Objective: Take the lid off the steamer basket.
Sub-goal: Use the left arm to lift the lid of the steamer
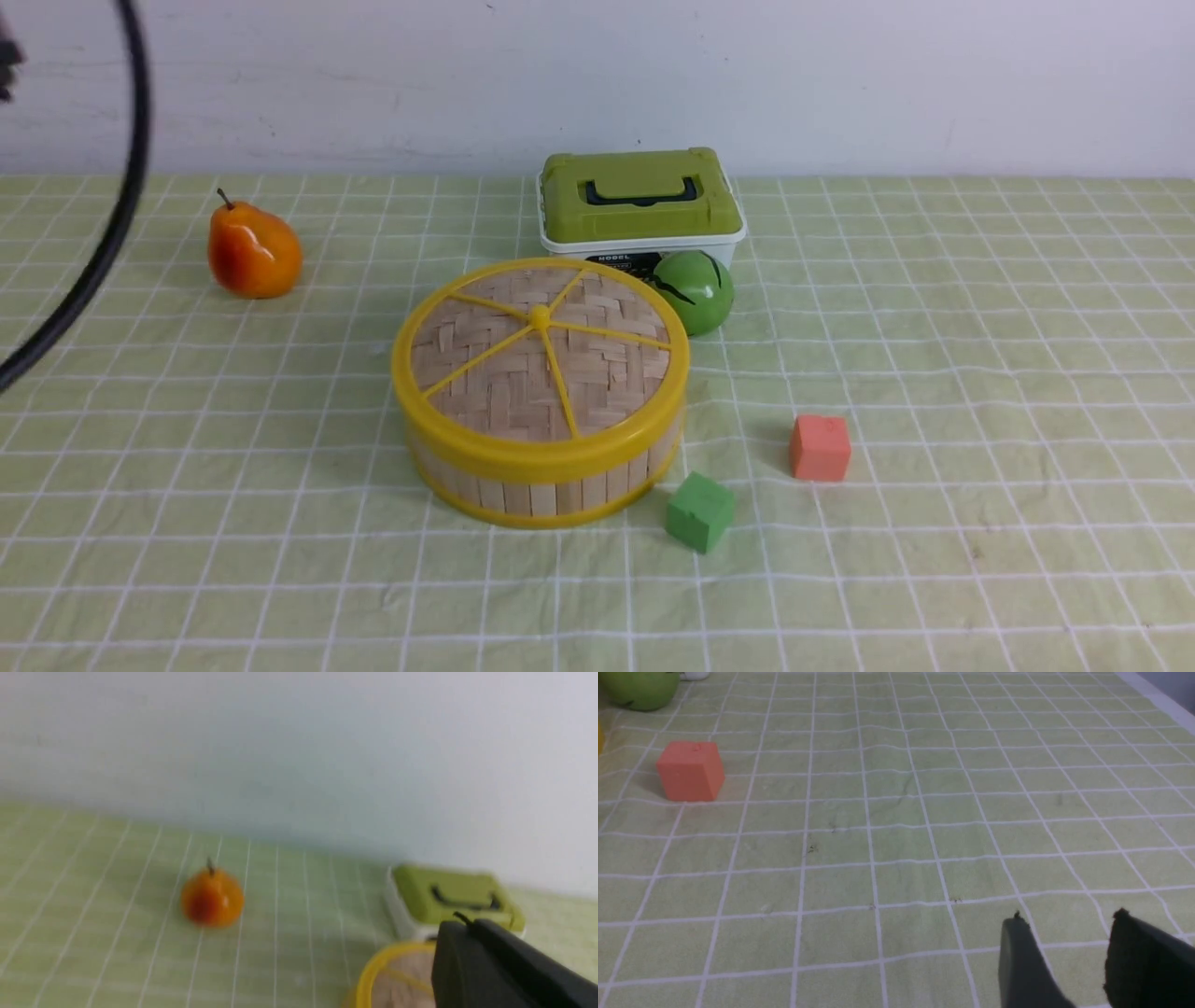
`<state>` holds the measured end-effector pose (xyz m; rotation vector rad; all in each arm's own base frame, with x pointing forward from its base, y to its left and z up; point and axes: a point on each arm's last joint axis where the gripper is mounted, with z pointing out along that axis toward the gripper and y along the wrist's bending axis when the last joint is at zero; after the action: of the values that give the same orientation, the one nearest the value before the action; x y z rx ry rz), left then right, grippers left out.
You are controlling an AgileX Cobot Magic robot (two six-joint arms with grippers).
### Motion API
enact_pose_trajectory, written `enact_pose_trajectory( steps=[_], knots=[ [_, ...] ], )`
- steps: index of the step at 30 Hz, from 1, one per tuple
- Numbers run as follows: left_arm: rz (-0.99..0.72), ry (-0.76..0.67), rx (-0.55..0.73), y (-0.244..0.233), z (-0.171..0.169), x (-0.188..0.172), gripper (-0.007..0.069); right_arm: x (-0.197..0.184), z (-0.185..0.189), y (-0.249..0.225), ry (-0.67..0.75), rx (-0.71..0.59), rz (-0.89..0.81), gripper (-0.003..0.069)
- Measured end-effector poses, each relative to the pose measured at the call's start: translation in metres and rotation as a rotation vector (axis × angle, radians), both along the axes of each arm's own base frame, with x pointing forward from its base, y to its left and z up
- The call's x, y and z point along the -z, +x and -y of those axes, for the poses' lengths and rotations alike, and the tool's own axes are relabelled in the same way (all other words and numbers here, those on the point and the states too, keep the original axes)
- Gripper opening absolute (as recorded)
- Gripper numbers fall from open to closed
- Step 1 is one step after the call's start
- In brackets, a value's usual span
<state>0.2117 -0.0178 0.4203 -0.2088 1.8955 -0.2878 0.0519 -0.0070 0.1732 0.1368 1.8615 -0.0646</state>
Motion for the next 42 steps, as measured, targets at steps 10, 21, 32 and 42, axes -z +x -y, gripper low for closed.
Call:
enact_pose_trajectory(
  steps=[10, 21, 32, 42],
  knots=[
    [-0.466, 0.055, 0.325, 0.099, 0.071, 0.03, -0.0013, 0.0, 0.0, 0.0, 0.0, 0.0, 0.0, 0.0241],
    [-0.542, 0.243, 0.478, 0.167, 0.154, 0.062, 0.0034, 0.0, 0.0, 0.0, 0.0, 0.0, 0.0, 0.0241],
    [-0.598, 0.335, 0.487, 0.214, 0.181, 0.11, 0.0358, 0.0, 0.0, 0.0, 0.0, 0.0, 0.0, 0.0241],
    [-0.67, 0.355, 0.488, 0.223, 0.184, 0.14, 0.033, 0.0, 0.0, 0.0, 0.0, 0.0, 0.0, 0.0241]
  ],
)
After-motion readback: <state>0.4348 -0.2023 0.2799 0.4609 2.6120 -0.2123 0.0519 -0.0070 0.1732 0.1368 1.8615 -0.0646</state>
